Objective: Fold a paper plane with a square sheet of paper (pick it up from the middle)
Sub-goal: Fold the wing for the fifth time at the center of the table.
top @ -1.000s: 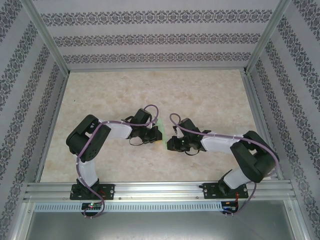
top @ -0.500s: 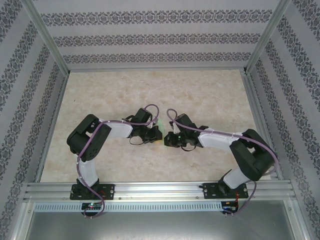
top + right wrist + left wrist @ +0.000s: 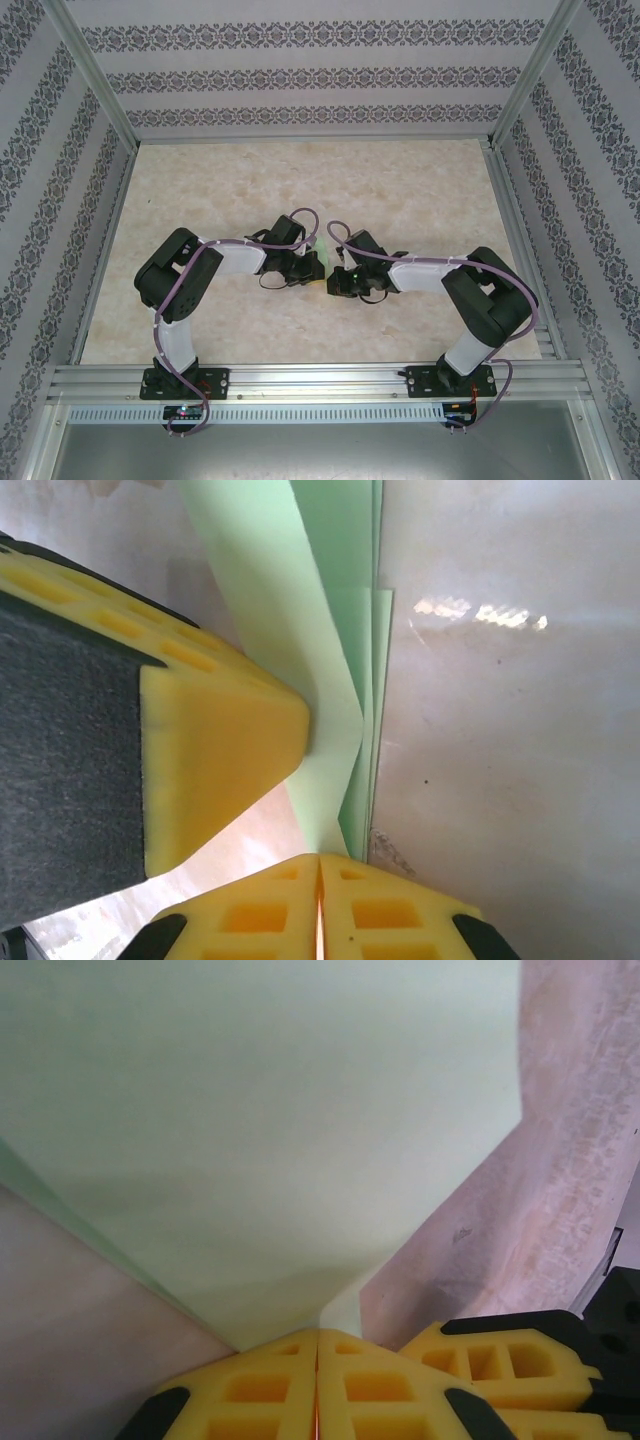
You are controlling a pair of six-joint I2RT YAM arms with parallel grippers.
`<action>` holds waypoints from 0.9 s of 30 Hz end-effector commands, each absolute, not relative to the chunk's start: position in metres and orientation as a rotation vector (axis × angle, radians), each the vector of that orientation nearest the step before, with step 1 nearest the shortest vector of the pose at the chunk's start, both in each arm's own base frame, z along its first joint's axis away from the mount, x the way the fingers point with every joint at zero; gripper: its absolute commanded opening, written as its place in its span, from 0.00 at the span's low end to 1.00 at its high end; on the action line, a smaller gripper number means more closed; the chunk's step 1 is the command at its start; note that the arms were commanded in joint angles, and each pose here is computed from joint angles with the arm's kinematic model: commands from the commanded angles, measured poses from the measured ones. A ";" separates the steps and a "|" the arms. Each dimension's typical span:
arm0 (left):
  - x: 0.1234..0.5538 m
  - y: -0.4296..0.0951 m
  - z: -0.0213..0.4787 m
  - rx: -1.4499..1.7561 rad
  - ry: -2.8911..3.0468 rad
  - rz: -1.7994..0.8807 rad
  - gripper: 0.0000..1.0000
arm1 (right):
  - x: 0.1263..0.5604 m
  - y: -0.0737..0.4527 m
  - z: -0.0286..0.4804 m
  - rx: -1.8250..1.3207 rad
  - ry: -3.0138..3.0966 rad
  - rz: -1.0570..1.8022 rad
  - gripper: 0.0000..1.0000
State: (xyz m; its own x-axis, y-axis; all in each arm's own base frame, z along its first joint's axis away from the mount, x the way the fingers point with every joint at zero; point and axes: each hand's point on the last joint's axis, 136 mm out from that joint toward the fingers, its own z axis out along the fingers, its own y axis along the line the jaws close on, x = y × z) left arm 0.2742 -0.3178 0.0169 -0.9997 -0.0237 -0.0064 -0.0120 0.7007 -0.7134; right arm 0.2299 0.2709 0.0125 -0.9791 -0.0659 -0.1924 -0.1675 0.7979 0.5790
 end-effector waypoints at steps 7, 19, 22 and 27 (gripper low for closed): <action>0.261 -0.290 -0.029 -0.124 3.028 -0.933 0.08 | 0.174 0.246 -0.006 -0.260 2.963 0.886 0.09; 0.262 -0.294 -0.025 -0.112 3.016 -0.965 0.08 | 0.228 0.265 0.051 -0.244 2.713 0.946 0.10; 0.262 -0.296 -0.023 -0.102 3.010 -0.989 0.08 | 0.236 0.273 0.040 -0.242 2.733 0.949 0.10; 0.263 -0.299 -0.020 -0.095 3.002 -1.010 0.08 | 0.240 0.279 0.026 -0.235 2.757 0.961 0.09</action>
State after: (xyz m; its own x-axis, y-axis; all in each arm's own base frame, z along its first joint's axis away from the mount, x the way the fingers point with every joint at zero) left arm 0.2744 -0.3181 0.0174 -0.9997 -0.0235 -0.0038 -0.0137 0.7023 -0.7118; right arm 0.2305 0.2727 0.0243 -0.9703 -0.0831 -0.2271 -0.2037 0.7870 0.5823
